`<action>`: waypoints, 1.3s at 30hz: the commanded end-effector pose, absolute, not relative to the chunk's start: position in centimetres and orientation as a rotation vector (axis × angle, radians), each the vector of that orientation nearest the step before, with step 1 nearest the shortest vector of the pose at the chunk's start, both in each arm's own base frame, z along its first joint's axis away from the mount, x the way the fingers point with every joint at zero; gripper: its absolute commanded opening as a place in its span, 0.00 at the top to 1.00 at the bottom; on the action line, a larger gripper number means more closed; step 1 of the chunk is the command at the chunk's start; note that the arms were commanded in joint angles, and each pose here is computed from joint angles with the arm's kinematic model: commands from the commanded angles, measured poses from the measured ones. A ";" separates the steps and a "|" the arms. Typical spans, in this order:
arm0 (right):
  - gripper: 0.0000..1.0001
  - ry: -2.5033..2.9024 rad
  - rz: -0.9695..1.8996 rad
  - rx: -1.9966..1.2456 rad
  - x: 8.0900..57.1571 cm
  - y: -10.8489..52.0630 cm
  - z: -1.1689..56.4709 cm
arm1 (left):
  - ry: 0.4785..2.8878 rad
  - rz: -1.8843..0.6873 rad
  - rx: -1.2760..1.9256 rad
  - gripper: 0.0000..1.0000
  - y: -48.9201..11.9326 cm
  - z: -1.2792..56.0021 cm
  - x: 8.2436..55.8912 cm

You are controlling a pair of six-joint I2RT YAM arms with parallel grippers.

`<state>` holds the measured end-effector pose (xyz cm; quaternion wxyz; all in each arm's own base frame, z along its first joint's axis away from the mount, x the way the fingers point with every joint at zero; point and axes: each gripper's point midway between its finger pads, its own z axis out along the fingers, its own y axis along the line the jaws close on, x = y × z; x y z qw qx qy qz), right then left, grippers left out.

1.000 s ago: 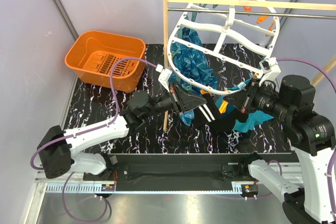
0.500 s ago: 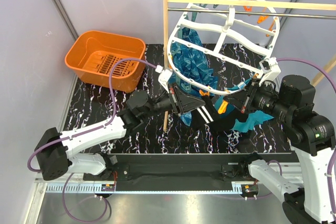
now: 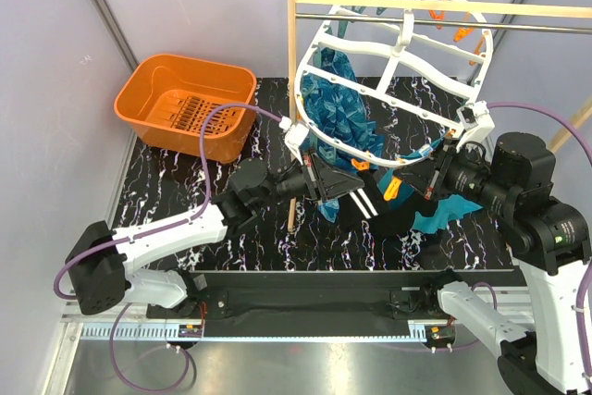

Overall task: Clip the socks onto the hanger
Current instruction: Clamp the sock onto the hanger.

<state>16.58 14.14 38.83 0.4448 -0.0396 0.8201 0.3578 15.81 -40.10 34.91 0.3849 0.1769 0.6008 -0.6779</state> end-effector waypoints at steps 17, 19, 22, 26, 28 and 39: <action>1.00 2.012 0.998 -0.184 16.1 15.9 39.3 | 1.336 -1.814 0.485 1.00 -40.3 41.1 14.4; 1.00 2.008 0.999 -0.181 16.1 15.9 39.5 | 1.346 -1.805 0.492 1.00 -40.4 40.9 14.4; 1.00 2.004 1.001 -0.183 16.0 15.9 39.7 | 1.354 -1.803 0.477 1.00 -40.4 40.5 14.6; 1.00 2.007 1.013 -0.193 15.9 16.1 39.5 | 1.346 -1.824 0.443 1.00 -40.4 40.7 14.8; 1.00 2.009 1.021 -0.198 15.9 16.2 39.3 | 1.337 -1.834 0.421 1.00 -40.3 41.0 14.9; 0.59 1.990 1.028 -0.191 15.5 16.1 39.6 | 1.339 -1.829 0.415 1.00 -40.5 41.1 15.1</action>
